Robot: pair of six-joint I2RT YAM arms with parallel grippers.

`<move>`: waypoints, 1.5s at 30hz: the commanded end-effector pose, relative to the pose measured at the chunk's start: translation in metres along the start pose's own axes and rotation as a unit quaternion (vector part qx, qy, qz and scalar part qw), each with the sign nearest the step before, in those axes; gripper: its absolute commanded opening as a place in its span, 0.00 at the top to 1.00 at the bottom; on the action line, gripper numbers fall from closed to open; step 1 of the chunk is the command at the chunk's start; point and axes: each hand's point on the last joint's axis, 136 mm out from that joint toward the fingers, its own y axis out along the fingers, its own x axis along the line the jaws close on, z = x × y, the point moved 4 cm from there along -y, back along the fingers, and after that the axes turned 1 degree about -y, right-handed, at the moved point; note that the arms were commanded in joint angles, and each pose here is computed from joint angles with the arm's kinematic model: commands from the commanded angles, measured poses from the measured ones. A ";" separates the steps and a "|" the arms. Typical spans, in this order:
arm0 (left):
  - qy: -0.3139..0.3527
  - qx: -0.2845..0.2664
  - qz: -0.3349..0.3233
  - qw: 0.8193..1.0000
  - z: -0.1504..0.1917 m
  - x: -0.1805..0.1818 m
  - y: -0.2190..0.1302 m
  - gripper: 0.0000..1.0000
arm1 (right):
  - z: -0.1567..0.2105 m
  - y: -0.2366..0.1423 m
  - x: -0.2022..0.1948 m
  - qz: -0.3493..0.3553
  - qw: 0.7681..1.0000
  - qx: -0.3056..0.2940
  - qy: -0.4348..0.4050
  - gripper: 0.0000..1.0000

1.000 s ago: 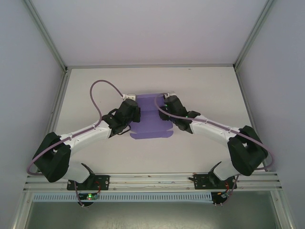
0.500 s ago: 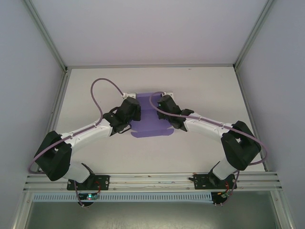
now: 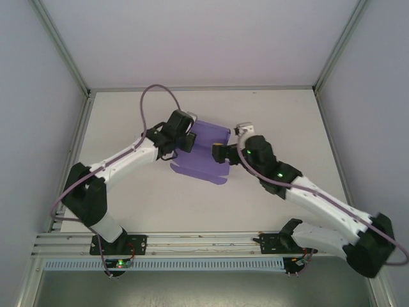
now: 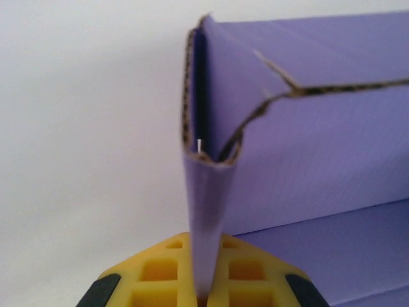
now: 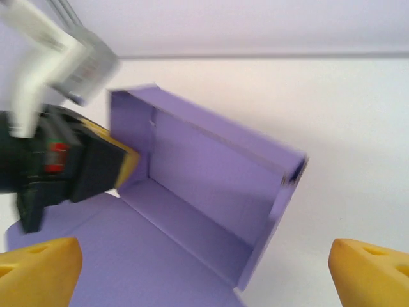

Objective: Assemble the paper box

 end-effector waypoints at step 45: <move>0.444 0.298 0.040 0.844 0.036 -0.059 0.058 0.34 | 0.078 -0.043 -0.128 0.167 0.976 0.097 0.103 0.01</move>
